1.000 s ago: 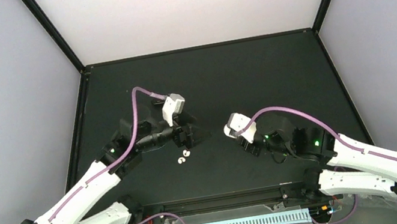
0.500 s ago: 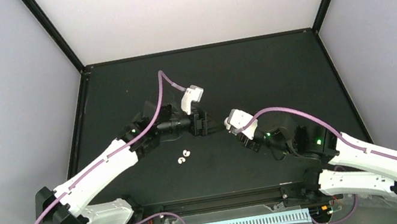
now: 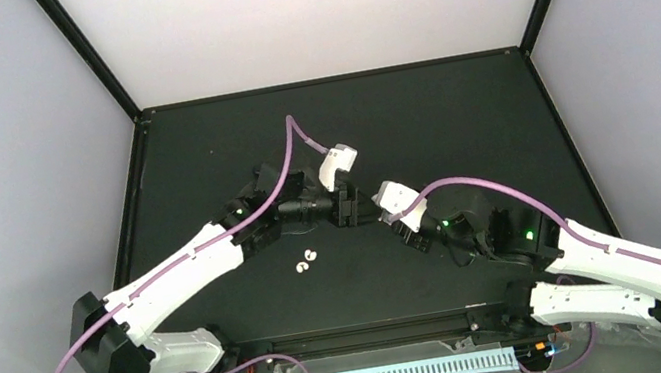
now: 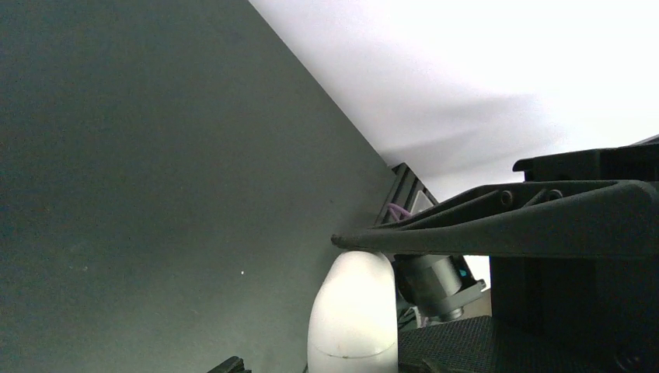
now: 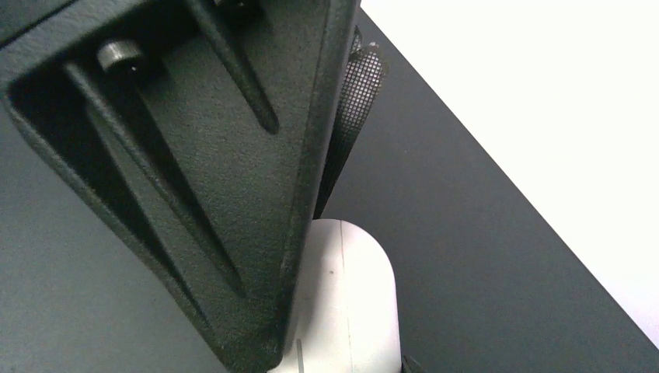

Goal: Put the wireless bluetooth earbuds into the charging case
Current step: Pick up the charging case at the center of the board.

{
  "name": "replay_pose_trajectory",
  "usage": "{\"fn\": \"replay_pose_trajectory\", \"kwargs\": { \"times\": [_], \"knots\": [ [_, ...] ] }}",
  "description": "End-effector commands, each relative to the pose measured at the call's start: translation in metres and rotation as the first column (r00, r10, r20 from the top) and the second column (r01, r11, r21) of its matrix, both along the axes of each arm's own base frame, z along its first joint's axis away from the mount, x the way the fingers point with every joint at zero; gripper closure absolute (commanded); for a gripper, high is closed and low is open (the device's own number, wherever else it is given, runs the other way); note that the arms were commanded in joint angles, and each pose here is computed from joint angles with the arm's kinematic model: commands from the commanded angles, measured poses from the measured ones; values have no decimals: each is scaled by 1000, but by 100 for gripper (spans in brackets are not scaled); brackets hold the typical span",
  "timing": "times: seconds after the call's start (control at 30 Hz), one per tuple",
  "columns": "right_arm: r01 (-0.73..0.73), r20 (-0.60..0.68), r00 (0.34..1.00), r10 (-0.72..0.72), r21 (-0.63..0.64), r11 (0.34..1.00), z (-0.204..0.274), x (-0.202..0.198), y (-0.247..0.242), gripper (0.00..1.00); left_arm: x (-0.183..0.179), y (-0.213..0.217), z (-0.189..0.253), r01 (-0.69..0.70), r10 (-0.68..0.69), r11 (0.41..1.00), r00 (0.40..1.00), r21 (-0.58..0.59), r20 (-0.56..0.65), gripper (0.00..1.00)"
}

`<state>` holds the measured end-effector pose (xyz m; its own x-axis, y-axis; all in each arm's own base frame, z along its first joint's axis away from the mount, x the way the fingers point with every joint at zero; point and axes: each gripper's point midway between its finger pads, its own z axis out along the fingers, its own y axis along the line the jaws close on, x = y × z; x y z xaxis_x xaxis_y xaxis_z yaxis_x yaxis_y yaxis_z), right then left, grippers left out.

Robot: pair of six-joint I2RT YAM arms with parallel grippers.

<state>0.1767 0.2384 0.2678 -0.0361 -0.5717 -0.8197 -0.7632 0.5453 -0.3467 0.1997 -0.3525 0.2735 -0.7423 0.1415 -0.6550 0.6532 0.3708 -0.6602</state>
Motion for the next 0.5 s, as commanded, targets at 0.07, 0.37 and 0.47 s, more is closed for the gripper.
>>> {"fn": "replay_pose_trajectory", "kwargs": {
  "times": [0.07,0.37,0.47],
  "knots": [
    [-17,39,999,14,64,998,24,0,7,77,0,-9,20,-16,15,997,1000,-70,-15,46],
    [-25,46,999,20,101,995,33,-1,10,77,1,-12,24,-36,34,995,999,-91,-20,55],
    [-17,50,999,11,108,994,35,0,10,77,-1,-13,22,-36,33,995,999,-88,-28,55]
  ]
}}
